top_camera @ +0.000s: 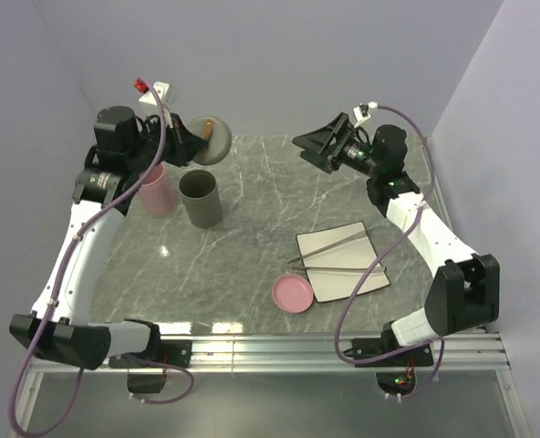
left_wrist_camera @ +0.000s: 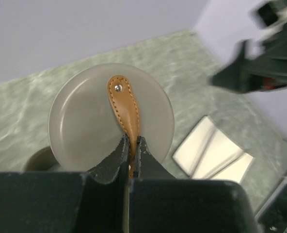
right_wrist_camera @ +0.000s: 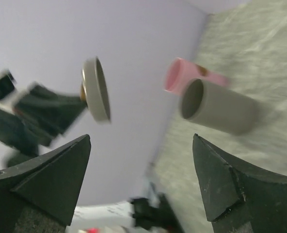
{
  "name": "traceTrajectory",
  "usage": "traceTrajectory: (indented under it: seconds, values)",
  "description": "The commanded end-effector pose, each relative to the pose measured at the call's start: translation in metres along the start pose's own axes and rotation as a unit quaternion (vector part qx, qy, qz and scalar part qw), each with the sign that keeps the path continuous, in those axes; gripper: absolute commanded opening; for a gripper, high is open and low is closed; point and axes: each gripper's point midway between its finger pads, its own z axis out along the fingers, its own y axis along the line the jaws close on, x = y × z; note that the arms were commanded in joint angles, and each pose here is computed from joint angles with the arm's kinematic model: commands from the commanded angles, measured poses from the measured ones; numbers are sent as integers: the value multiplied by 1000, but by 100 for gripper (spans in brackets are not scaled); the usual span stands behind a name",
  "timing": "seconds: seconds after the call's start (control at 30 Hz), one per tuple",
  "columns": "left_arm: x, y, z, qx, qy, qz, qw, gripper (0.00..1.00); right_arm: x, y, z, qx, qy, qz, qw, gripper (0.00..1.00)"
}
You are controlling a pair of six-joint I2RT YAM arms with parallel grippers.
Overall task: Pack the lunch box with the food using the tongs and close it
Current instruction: Pick up the box lid from the center of the board, then close the box lid on the packing box.
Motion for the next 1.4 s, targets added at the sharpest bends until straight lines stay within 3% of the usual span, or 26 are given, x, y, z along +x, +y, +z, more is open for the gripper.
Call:
traceTrajectory:
  seconds: [0.0,0.17,0.43,0.83,1.37]
  values:
    - [32,44,-10,-77,93,5,993,0,6,5,-22,35,40,-135,989,93]
    - [66,77,-1,-114,152,-11,982,0,-1,15,-36,60,51,-229,970,99]
    - [98,106,18,-125,174,-29,976,0,-2,36,-55,69,55,-306,948,100]
    - [135,124,34,-125,213,-57,967,0,-1,42,-55,61,57,-306,948,100]
    - [150,141,42,-124,232,-86,961,0,1,39,-54,58,63,-303,949,100]
